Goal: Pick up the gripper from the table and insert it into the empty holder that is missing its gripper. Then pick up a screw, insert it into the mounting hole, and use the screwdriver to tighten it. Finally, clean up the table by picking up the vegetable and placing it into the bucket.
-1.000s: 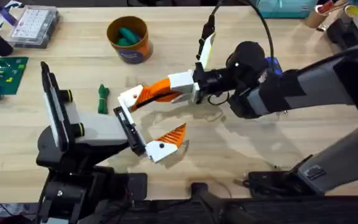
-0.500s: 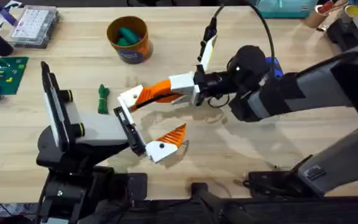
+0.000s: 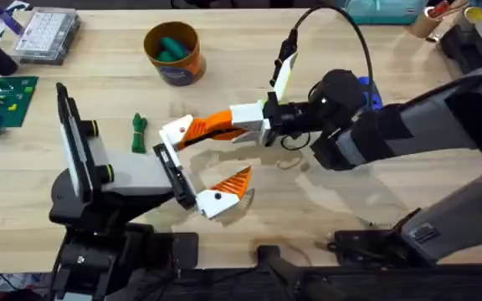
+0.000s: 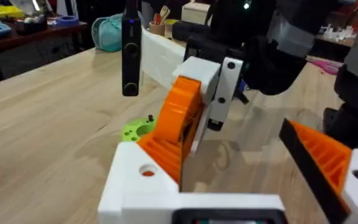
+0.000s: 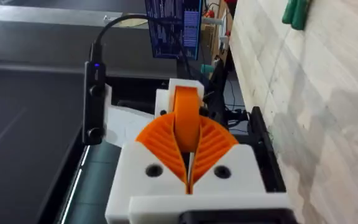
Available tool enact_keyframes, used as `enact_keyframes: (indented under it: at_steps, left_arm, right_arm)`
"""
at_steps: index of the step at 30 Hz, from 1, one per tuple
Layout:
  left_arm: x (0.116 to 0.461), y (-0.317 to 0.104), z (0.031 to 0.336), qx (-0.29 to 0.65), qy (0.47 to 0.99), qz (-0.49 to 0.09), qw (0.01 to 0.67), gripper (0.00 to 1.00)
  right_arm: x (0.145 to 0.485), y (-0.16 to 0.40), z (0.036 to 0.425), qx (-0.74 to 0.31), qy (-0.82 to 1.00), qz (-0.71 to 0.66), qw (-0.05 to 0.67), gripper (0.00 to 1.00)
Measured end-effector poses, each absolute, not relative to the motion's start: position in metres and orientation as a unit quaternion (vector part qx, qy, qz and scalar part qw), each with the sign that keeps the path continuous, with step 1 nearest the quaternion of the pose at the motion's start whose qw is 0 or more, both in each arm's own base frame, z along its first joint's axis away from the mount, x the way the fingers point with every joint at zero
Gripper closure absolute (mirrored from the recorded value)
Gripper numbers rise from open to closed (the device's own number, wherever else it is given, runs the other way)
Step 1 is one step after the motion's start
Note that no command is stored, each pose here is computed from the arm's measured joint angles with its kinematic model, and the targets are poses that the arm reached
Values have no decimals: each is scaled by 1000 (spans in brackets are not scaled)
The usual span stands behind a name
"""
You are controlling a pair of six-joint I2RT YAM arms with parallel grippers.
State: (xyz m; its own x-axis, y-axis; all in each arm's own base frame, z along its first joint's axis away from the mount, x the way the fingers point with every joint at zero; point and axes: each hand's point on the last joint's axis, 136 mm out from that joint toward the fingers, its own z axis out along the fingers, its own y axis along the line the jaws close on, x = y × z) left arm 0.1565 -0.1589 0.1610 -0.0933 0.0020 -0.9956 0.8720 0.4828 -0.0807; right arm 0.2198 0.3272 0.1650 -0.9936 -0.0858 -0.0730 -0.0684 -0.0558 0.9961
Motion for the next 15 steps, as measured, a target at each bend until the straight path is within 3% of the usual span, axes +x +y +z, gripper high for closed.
enact_keyframes:
  at_steps: [15]
  left_arm:
    - [161, -156, 161, 334, 641, -366, 586, 13]
  right_arm:
    - [229, 337, 171, 74, -696, -713, 25, 992]
